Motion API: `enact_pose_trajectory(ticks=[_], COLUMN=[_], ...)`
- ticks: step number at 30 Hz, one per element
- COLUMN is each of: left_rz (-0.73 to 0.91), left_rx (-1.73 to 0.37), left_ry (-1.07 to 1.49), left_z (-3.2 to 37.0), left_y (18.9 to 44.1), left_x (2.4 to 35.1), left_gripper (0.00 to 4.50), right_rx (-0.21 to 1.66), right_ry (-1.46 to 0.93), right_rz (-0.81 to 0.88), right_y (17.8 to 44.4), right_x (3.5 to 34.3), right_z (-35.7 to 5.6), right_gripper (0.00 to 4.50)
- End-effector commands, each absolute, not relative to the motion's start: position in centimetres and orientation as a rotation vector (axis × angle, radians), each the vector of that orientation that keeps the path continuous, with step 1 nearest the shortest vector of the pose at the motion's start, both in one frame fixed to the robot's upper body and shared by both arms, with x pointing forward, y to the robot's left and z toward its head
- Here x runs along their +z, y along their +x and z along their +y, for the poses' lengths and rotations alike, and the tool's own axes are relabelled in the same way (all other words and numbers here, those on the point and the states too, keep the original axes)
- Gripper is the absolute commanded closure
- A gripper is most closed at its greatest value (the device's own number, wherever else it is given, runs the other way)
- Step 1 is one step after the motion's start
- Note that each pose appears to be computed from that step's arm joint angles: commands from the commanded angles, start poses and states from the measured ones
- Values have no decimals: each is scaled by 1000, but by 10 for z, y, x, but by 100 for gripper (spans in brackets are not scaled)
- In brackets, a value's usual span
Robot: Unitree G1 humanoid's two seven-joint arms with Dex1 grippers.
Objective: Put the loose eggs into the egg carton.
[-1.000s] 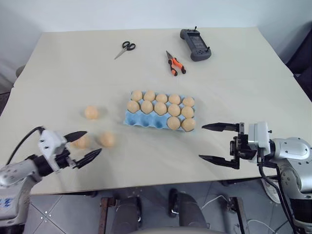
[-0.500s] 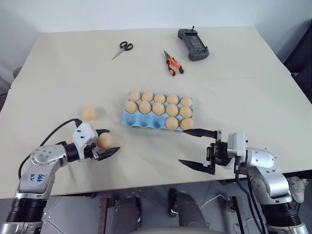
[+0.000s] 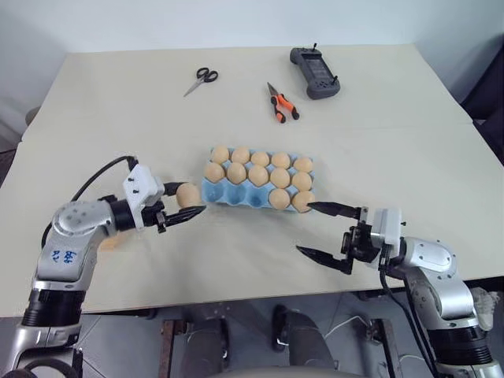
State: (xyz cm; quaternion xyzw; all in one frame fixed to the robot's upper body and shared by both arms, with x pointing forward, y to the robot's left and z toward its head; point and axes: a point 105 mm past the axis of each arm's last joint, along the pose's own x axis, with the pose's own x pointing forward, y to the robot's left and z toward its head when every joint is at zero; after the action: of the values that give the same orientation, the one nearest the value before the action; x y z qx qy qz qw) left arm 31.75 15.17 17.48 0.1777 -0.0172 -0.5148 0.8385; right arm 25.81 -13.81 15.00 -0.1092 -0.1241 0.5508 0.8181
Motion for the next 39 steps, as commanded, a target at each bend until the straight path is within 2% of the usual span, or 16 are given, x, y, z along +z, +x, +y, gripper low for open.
enact_pose_trajectory(ticks=[1,6,15,17,22,23,30,33,35,39], left_rz=[-51,-38,-40,-30,-78,-84,-179,-266,-282,-330], left_rx=[-1204,-1292,-1319,-1312,-1294,-1290,-1157,-1021,-966,-664], left_ry=[372,389,365,362,375,382,353,304,312,338], left_z=[126,100,66,63,64,65,104,150,166,223], left_y=[323,335,355,359,361,361,358,342,333,312], left_x=[178,173,160,157,161,162,183,196,197,205], left_gripper=[212,212,212,142,2,2,2,2,2,2], right_rx=[1116,1077,1021,1023,1025,1026,1060,1131,1159,1215], right_ry=[-234,-217,-202,-198,-198,-198,-190,-185,-180,-173], right_rz=[-306,-329,-377,-382,-388,-389,-393,-412,-414,-404], right_y=[259,259,265,264,264,264,262,260,260,261], right_x=[158,156,159,160,161,161,162,169,171,169], right_z=[-146,-142,-135,-133,-132,-132,-127,-115,-111,-105], right_gripper=[0,0,0,0,0,0,0,0,0,0])
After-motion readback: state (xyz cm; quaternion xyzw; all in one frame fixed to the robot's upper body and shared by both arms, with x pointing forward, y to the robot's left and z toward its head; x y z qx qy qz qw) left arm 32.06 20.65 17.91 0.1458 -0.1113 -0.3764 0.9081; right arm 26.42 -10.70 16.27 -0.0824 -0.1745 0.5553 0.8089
